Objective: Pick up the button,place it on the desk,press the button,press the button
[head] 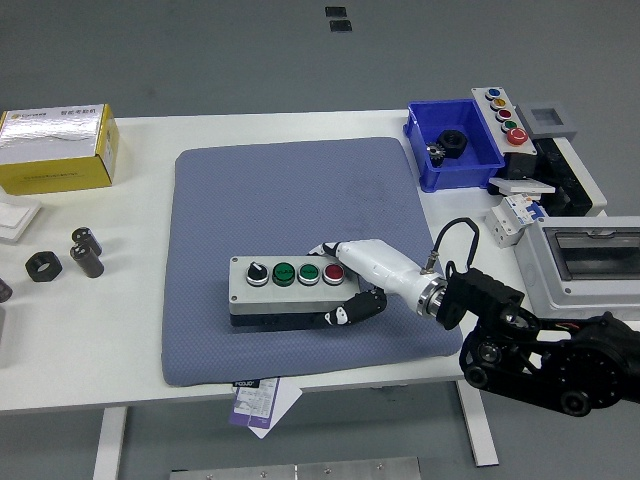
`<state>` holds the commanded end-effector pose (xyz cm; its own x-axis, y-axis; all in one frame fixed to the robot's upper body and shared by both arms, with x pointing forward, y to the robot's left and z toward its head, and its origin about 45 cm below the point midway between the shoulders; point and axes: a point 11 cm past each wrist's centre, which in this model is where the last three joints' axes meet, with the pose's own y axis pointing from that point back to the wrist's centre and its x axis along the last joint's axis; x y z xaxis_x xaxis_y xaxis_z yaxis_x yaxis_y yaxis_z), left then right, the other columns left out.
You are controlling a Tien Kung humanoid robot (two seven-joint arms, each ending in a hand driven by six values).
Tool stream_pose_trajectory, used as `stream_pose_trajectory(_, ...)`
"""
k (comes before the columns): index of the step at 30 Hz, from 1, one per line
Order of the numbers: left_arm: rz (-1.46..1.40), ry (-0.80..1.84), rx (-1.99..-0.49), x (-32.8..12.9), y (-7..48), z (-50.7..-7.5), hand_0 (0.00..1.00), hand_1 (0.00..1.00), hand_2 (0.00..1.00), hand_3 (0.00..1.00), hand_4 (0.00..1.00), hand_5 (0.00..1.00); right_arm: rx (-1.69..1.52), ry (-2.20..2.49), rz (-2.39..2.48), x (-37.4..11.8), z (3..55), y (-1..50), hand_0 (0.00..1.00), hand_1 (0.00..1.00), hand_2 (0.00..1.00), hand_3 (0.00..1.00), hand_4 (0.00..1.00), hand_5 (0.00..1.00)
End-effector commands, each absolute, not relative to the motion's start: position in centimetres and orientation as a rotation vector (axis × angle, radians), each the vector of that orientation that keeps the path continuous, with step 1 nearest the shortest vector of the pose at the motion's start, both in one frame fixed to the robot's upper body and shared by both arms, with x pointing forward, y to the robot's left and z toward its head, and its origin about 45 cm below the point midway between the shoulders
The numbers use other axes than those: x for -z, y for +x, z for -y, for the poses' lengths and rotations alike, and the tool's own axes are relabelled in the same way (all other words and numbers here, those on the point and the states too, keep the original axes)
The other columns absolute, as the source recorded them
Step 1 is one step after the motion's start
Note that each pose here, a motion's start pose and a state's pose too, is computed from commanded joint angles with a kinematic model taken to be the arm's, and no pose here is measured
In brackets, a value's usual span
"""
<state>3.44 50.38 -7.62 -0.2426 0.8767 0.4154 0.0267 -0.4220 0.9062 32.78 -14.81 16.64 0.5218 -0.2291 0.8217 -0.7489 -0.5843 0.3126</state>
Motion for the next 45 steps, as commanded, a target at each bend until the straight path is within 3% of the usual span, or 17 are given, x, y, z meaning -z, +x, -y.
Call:
stream_pose_trajectory(1, -1.131, 1.377, -1.733, 7.6, 3.4, -50.4, 0.715, 0.697, 0.621, 0.622, 0.716, 0.23, -0.988, 2.092, 0.79, -16.5, 14.8, 32.8, 0.548, 0.575, 0.524, 0.621, 0.408, 0.002)
stream_pose_trajectory(2, -1.132, 1.377, -1.733, 7.6, 3.4, -50.3, 0.715, 0.697, 0.621, 0.622, 0.716, 0.231, -0.982, 2.092, 0.789, -16.5, 14.9, 32.7, 0.649, 0.673, 0.665, 0.68, 0.324, 0.002)
stream_pose_trajectory(7, -1.135, 1.377, -1.731, 7.7, 3.3, -50.3, 0.715, 0.697, 0.621, 0.622, 0.716, 0.231, -0.938, 2.097, 0.789, -16.2, 15.1, 32.7, 0.649, 0.673, 0.665, 0.68, 0.324, 0.002)
stream_pose_trajectory(8, -1.135, 1.378, -1.732, 7.7, 3.3, -50.3, 0.715, 0.697, 0.621, 0.623, 0.717, 0.233, -0.93, 2.098, 0.79, -16.2, 15.1, 32.7, 0.758, 0.73, 0.747, 0.737, 0.37, 0.002)
stream_pose_trajectory(13, -1.134, 1.38, -1.734, 7.6, 3.3, -50.4, 0.715, 0.697, 0.621, 0.623, 0.717, 0.233, -0.884, 2.111, 0.801, -16.1, 15.4, 32.8, 0.758, 0.73, 0.747, 0.737, 0.37, 0.002)
stream_pose_trajectory(14, -1.134, 1.38, -1.734, 7.6, 3.3, -50.4, 0.715, 0.697, 0.621, 0.623, 0.716, 0.233, -0.873, 2.116, 0.805, -16.1, 15.4, 32.8, 0.784, 0.757, 0.797, 0.782, 0.407, 0.002)
stream_pose_trajectory(19, -1.135, 1.379, -1.734, 7.6, 3.3, -50.4, 0.715, 0.697, 0.621, 0.623, 0.716, 0.233, -0.803, 2.148, 0.822, -16.1, 15.7, 32.9, 0.784, 0.757, 0.797, 0.782, 0.407, 0.002)
stream_pose_trajectory(20, -1.136, 1.379, -1.734, 7.6, 3.3, -50.4, 0.715, 0.697, 0.621, 0.622, 0.717, 0.235, -0.782, 2.158, 0.824, -16.1, 15.8, 32.9, 0.783, 0.773, 0.834, 0.809, 0.445, 0.002)
stream_pose_trajectory(29, -1.141, 1.379, -1.734, 7.7, 3.0, -50.3, 0.715, 0.697, 0.621, 0.622, 0.717, 0.234, -0.564, 2.289, 0.879, -16.4, 16.5, 33.7, 0.787, 0.786, 0.847, 0.848, 0.476, 0.002)
stream_pose_trajectory(31, -1.14, 1.378, -1.735, 7.7, 3.1, -50.3, 0.715, 0.697, 0.621, 0.622, 0.717, 0.234, -0.563, 2.298, 0.886, -16.5, 16.5, 33.7, 0.787, 0.786, 0.847, 0.848, 0.476, 0.002)
stream_pose_trajectory(32, -1.14, 1.377, -1.735, 7.7, 3.1, -50.3, 0.715, 0.697, 0.621, 0.622, 0.716, 0.233, -0.566, 2.299, 0.888, -16.5, 16.5, 33.8, 0.839, 0.869, 0.956, 0.93, 0.489, 0.002)
stream_pose_trajectory(45, -1.138, 1.376, -1.735, 7.7, 3.2, -50.3, 0.715, 0.697, 0.62, 0.622, 0.715, 0.231, -0.714, 2.221, 0.852, -15.7, 16.9, 33.9, 0.904, 0.911, 0.984, 0.965, 0.531, 0.002)
